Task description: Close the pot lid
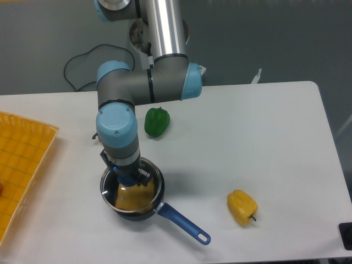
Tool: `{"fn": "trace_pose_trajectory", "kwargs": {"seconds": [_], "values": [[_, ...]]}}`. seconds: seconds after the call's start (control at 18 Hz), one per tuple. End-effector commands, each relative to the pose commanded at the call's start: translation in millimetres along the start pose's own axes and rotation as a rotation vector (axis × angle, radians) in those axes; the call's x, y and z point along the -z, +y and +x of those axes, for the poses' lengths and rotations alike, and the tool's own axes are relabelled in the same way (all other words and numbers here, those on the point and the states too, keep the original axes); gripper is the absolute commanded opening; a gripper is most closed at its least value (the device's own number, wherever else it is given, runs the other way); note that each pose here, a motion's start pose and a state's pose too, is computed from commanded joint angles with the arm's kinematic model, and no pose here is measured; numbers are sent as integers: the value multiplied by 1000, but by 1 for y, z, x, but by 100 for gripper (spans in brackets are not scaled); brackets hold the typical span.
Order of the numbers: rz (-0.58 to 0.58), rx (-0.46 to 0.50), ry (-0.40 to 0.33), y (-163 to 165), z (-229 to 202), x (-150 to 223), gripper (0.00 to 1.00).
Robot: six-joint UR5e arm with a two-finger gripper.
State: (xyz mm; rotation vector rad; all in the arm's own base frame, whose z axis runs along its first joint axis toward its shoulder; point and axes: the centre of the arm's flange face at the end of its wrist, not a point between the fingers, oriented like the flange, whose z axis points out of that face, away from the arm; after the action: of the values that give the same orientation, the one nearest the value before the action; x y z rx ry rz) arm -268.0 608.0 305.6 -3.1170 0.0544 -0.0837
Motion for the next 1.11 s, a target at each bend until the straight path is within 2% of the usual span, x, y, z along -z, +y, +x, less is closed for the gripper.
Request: {"fn": "trace_pose_trajectory", "kwargs": {"seconds": [0.83,0.94,1.0,1.06,1.11], "values": [[-5,-18,0,-2,-4,-4,51],[-5,-17,0,-2,-5,-4,57],[-6,-20,-1,-2,-5,-4,64],[-12,-36,-2,-1,-5,-6,91],[-13,-56,-9,-1,-5,-4,100]]}}
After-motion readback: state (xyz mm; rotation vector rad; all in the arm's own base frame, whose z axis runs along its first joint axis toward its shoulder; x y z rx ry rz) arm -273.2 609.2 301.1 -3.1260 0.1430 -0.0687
